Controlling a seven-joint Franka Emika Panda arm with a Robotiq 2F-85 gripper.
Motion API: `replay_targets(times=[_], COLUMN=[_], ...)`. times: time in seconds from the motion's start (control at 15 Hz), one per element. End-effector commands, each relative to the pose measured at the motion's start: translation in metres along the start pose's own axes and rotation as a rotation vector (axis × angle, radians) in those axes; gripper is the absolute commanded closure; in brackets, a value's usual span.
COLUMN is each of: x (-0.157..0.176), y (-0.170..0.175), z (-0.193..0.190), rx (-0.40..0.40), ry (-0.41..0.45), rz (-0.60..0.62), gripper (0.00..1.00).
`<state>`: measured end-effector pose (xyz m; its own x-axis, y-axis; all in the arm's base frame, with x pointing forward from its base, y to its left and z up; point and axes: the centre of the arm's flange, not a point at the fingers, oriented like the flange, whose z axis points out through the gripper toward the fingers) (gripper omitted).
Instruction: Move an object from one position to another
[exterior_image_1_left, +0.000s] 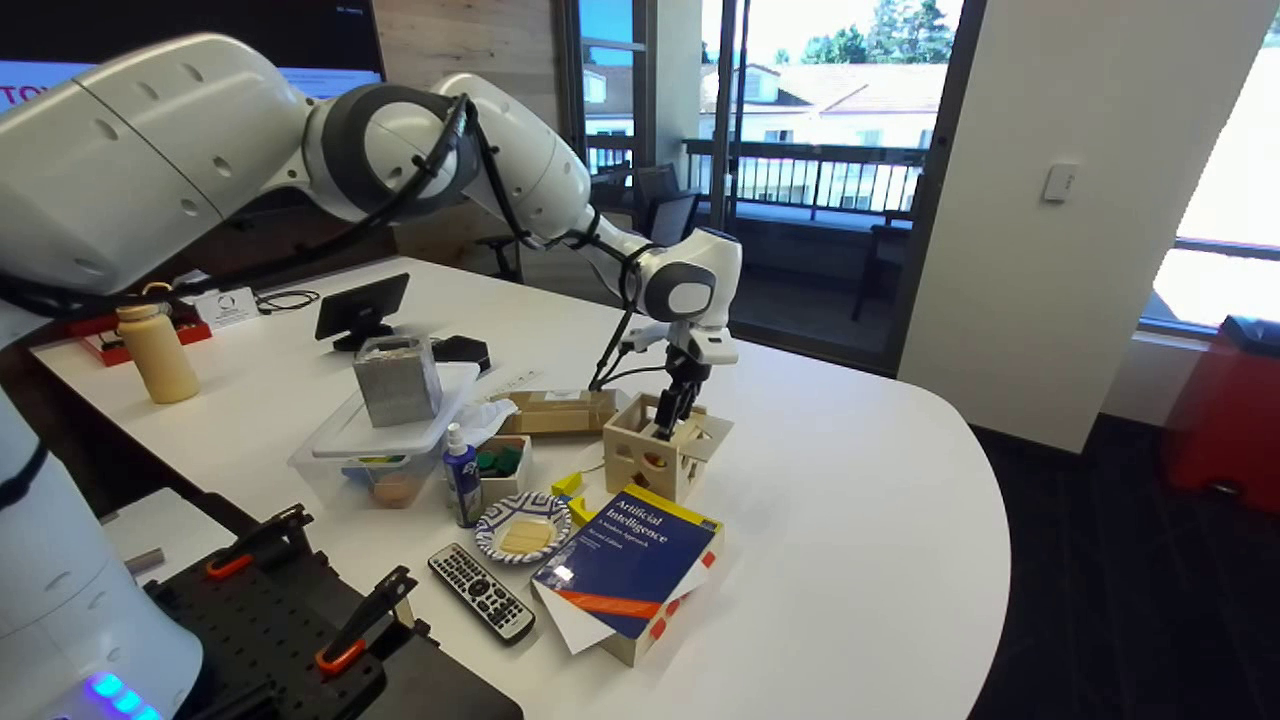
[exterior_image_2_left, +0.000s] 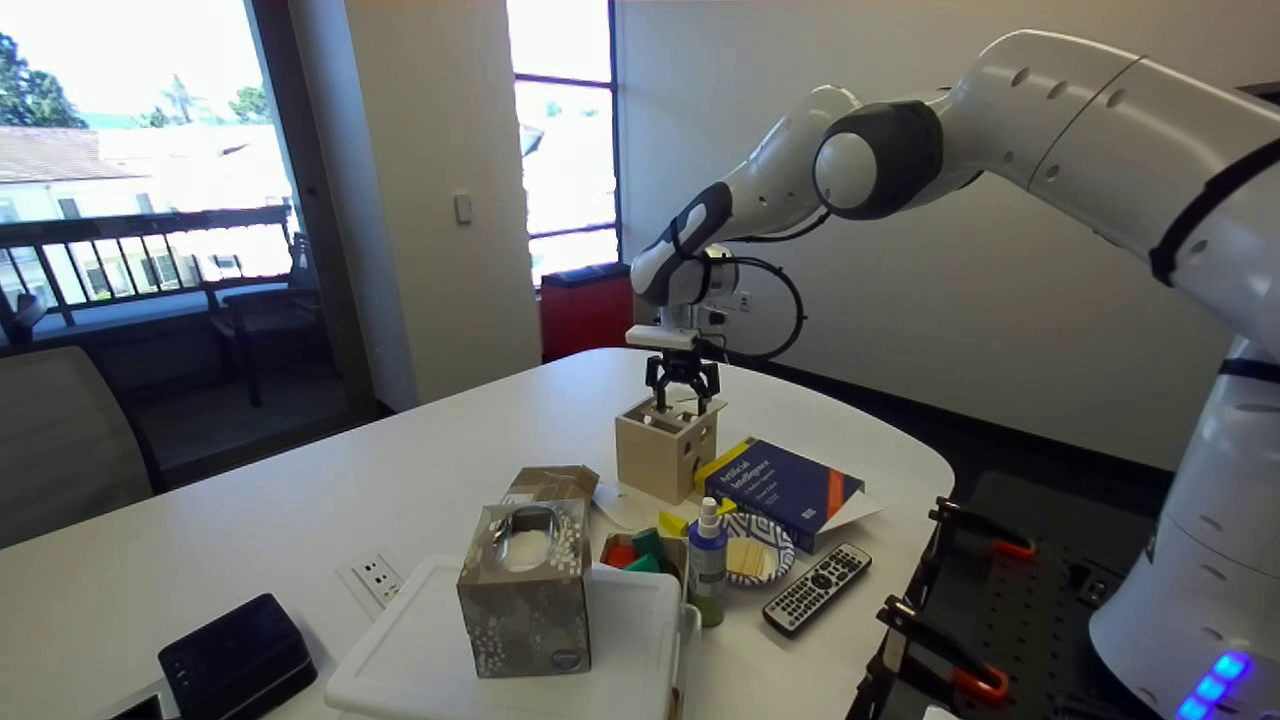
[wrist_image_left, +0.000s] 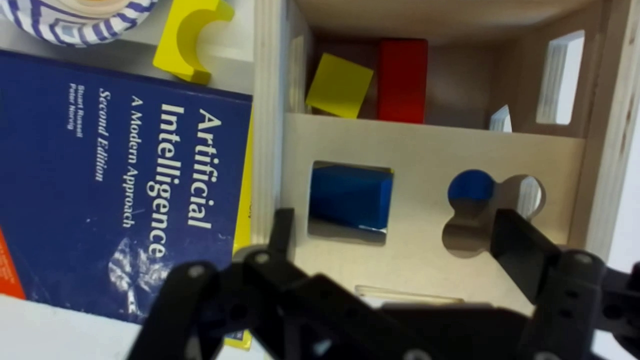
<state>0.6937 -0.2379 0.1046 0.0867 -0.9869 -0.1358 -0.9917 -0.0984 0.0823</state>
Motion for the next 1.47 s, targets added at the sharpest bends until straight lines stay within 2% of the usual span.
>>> replay_targets(times=[0.0,0.33,0.8,1.07,1.4], x=[0.011,0.016,0.005,-0.010,-0.053], y=[-0.002,0.001,-0.002,-0.004,0.000], z=[-0.006,-0.009,-0.021,-0.051,-0.112], rx=[-0.011,-0.020,-0.005,0.026,0.083], ry=[0.027,0.055,0.046,0.059,0.107], rz=[0.044,0.072,0.045,0.016,-0.074], gripper=[0.00,0.00,0.00,0.00,0.00])
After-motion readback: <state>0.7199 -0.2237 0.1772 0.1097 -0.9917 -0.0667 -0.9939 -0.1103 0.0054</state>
